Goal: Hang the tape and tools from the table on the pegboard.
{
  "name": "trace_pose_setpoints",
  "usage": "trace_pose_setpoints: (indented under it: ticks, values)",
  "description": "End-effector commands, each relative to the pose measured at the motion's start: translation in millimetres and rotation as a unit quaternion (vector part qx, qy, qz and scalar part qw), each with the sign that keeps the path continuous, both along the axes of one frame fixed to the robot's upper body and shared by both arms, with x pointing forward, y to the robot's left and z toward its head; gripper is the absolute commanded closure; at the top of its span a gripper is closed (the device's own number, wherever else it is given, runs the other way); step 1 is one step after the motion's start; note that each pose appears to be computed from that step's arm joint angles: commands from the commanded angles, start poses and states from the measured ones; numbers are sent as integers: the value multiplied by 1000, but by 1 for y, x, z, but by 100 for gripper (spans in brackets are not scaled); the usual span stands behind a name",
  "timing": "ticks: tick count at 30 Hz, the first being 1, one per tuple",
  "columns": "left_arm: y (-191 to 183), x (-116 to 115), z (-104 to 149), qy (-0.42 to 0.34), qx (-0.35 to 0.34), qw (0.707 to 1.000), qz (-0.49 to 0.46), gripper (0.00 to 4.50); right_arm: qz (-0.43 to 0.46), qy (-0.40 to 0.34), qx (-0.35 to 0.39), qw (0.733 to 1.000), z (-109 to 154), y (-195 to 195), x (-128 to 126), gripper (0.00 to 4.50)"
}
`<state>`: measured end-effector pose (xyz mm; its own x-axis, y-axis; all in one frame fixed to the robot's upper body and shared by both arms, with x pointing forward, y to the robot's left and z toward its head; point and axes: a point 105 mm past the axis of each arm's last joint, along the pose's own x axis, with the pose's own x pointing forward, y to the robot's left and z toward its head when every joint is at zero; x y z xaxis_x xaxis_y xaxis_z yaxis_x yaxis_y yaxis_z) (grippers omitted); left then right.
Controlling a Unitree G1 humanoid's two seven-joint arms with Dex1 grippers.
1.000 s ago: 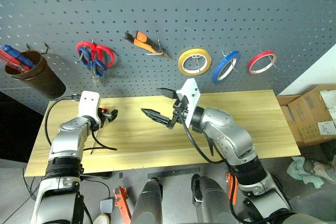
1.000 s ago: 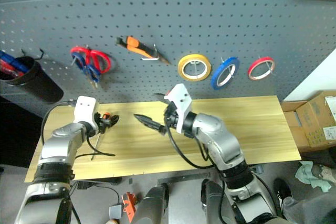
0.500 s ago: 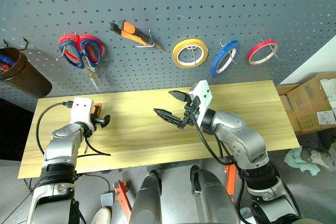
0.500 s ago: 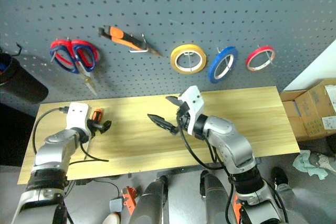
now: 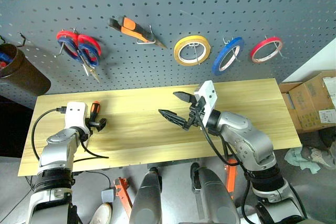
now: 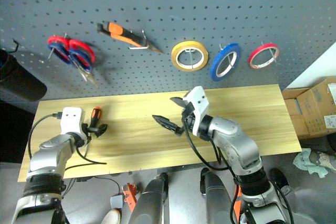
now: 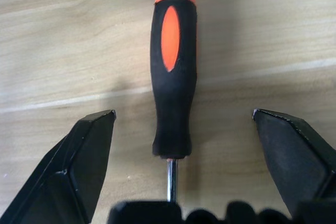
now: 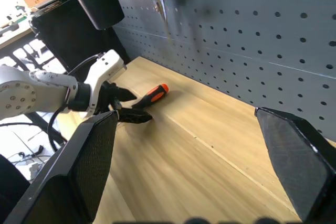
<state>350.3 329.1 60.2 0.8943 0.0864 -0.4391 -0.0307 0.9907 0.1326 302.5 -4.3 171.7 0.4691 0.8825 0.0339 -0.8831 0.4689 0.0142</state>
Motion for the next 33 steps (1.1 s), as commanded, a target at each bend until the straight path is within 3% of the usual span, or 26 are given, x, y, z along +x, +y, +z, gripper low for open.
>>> trace_pose_setpoints:
  ticks: [1,8,10,13,20,21,29,33]
  values:
    - [1,-1,-5,15,-11,1000,-6,1,14,-17,15,1000,12,-1,-8,0]
    - [-4,-1,-18,40,-47,998,-2,1,9,-17,11,1000,12,-4,-6,0]
    - [-4,-1,-19,42,-52,998,0,37,7,-18,11,1000,12,-4,-5,0]
    - [-7,-2,-21,44,-53,998,-3,121,3,-20,10,1000,13,-5,-2,0]
    - [-9,2,-18,39,-49,998,-7,366,-6,-34,11,999,18,-7,7,0]
    - [-10,3,-17,37,-48,998,-9,382,-7,-37,12,999,19,-7,8,0]
    - [-25,15,-15,24,-54,998,-21,382,-9,-51,22,998,27,-11,7,0]
    - [-34,21,-12,14,-58,998,-29,382,38,-52,50,997,39,-8,-9,0]
